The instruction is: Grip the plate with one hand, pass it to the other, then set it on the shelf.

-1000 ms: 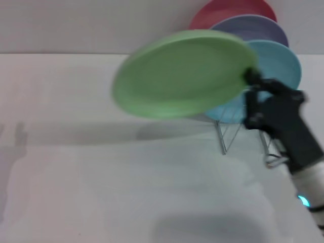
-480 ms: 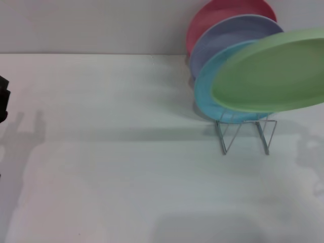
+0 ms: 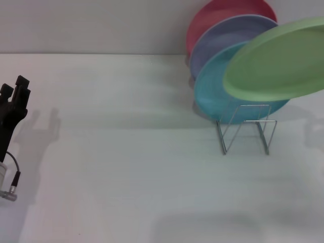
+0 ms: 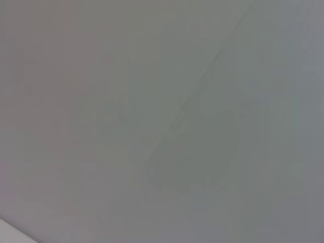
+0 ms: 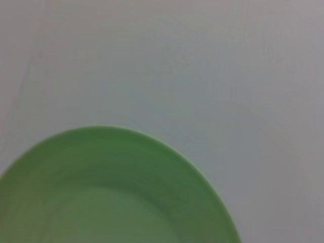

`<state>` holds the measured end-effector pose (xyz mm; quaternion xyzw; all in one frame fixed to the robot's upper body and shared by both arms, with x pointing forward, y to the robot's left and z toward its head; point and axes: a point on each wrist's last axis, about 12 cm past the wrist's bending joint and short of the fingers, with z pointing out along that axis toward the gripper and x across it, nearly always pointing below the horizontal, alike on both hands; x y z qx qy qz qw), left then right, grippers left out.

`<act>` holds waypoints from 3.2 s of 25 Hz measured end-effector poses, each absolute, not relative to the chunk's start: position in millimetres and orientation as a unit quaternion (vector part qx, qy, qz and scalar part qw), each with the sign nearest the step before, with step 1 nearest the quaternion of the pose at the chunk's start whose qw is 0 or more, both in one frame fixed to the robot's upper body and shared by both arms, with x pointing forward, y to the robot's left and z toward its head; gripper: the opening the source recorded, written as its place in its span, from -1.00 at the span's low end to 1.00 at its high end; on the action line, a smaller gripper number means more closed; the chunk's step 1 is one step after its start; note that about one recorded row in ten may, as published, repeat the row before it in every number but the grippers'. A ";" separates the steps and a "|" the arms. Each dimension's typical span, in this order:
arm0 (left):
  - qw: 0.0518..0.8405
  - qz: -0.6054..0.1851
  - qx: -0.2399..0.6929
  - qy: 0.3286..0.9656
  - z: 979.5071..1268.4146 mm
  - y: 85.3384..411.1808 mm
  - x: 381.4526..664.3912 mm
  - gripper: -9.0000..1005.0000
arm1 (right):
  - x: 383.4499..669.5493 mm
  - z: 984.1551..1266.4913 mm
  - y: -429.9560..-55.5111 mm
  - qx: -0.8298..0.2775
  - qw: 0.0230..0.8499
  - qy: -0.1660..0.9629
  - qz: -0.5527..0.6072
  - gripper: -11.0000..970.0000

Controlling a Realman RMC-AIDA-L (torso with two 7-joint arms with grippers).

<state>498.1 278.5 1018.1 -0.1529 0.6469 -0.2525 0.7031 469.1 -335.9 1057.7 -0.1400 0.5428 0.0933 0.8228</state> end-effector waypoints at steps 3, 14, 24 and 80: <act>0.701 -0.258 -0.154 0.647 1018.4 273.2 499.0 0.04 | 469.1 1057.5 -337.4 -0.141 0.820 0.546 0.096 -0.94; 0.699 -0.264 -0.155 0.646 1019.4 269.0 501.4 0.04 | 461.4 1050.3 -341.9 -0.133 0.807 0.568 0.096 -0.94; 0.699 -0.268 -0.155 0.645 1019.7 268.5 500.6 0.04 | 468.5 1043.1 -326.5 -0.139 0.793 0.584 0.102 -0.94; 0.749 -0.248 -0.095 0.607 1031.6 281.9 489.6 0.05 | 405.3 1056.5 -335.7 -0.014 0.877 0.471 0.096 -0.22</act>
